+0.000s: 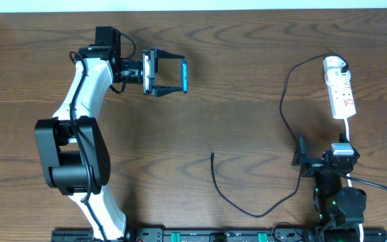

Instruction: Plug charger to phone and switch on socket

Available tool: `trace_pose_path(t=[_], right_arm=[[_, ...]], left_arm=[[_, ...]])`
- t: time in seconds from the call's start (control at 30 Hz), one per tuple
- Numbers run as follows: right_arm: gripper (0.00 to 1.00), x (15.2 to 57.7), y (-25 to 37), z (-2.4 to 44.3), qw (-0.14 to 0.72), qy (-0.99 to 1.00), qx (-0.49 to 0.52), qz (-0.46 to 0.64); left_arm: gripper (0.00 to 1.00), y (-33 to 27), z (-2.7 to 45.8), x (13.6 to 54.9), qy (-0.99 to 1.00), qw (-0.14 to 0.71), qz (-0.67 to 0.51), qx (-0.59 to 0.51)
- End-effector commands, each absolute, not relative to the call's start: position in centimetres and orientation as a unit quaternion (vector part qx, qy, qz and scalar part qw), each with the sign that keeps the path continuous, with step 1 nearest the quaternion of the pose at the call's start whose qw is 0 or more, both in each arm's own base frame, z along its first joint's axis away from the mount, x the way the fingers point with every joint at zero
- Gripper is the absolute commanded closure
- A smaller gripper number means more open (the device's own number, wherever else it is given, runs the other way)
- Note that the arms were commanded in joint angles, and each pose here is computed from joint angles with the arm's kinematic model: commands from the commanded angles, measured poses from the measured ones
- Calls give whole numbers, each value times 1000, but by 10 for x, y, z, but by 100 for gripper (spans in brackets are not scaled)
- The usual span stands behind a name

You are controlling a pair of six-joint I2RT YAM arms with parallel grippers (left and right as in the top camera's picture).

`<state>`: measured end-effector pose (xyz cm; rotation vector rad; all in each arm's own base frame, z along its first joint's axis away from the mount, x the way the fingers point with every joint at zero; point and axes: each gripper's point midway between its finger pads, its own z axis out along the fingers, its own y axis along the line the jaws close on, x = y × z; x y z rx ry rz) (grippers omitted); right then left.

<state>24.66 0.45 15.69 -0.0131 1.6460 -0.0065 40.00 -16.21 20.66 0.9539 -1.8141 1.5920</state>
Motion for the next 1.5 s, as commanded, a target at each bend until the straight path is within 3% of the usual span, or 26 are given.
trace_pose_path(t=[0.0,0.5,1.47], right_arm=[[1,246,7,156,679,734,-12,-2],[1,246,7,156,679,734,-12,-2],[1,246,7,156,679,734,-12,-2]], left_arm=[[93,-162,232,398,-672,257,614,326],[93,-161,222,404,-690,234,599,333],[93,-128,138,426,-827,66,408,382]])
